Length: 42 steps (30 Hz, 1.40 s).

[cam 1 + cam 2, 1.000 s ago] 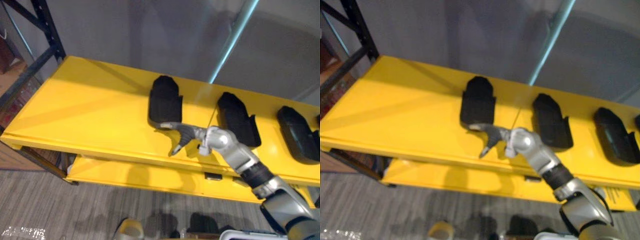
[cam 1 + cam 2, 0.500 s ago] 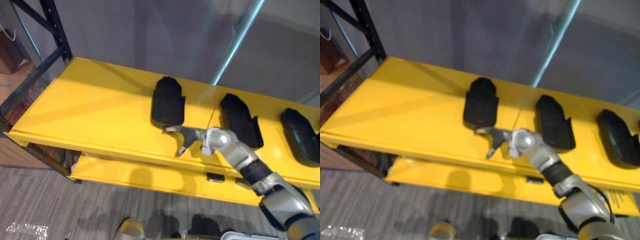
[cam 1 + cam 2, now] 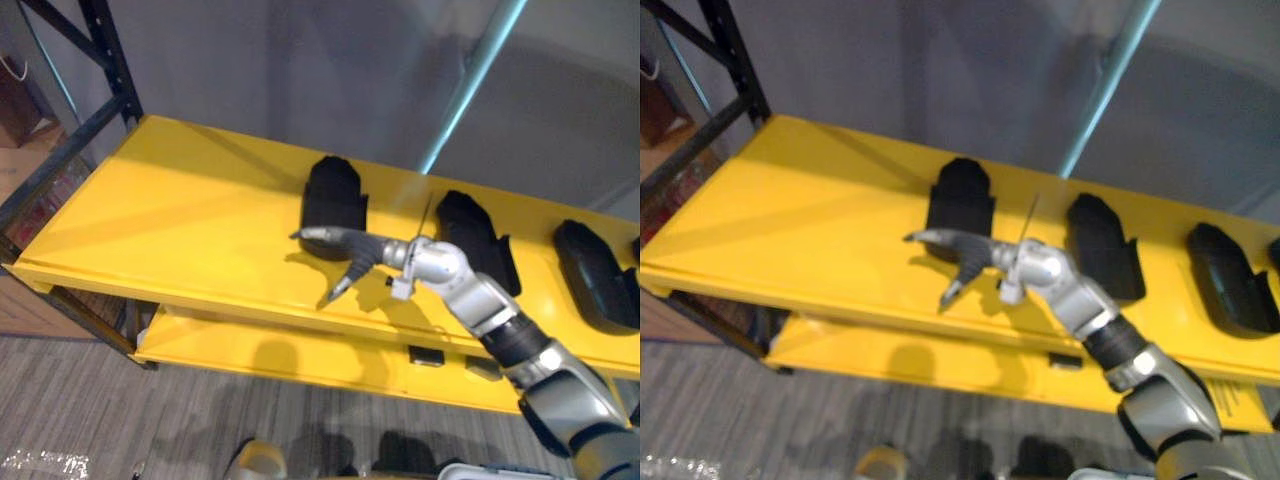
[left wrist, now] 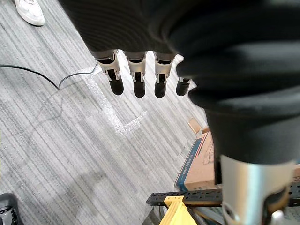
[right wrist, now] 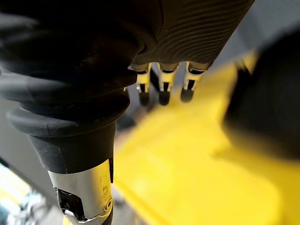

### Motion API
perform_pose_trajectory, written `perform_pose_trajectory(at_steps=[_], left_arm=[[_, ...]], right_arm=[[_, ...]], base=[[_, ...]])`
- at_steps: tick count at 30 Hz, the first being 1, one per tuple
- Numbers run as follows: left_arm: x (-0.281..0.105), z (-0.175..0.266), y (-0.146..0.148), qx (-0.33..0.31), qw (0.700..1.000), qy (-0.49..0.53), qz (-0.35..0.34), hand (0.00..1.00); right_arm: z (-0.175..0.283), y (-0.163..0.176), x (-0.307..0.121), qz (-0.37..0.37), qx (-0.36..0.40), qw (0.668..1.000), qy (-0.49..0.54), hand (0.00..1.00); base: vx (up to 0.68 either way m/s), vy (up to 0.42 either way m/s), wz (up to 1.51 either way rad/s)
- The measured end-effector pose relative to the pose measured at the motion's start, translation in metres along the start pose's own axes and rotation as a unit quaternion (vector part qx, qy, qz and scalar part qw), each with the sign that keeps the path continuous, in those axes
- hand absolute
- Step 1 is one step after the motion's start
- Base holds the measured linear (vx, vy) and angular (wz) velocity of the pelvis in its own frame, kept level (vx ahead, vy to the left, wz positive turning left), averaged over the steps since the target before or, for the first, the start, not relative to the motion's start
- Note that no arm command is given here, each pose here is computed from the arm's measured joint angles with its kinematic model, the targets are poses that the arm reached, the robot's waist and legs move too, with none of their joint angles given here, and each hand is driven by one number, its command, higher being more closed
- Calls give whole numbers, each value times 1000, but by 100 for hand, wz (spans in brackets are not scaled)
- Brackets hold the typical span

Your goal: Walk over and take plastic housings, then place them on the shelf

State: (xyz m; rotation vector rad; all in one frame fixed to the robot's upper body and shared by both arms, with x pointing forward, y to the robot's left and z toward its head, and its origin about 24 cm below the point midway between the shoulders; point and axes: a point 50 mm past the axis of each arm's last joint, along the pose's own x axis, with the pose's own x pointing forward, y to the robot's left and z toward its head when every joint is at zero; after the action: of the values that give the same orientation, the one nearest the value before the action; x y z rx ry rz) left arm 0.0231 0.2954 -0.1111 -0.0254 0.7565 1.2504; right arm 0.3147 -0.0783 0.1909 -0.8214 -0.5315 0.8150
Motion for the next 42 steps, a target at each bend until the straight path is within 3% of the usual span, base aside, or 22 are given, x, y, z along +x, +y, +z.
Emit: perform_pose_trajectory(at_steps=[4, 12, 26, 42], left_arm=[[0, 0, 0, -3, 1000, -3, 0, 0], [0, -6, 2, 0, 1000, 8, 5, 0], [-3, -8, -2, 4, 1000, 13, -3, 0], [-8, -19, -14, 40, 996, 50, -64, 0]], right_arm=[[-2, -11, -5, -43, -19, 999, 9, 0], [-17, -9, -6, -24, -41, 997, 64, 0], [-77, -11, -15, -2, -10, 980, 199, 0], [-71, 3, 5, 57, -16, 983, 173, 0]], base=[[-1, 1, -8], [-2, 1, -1], [1, -1, 5], [-2, 3, 1]])
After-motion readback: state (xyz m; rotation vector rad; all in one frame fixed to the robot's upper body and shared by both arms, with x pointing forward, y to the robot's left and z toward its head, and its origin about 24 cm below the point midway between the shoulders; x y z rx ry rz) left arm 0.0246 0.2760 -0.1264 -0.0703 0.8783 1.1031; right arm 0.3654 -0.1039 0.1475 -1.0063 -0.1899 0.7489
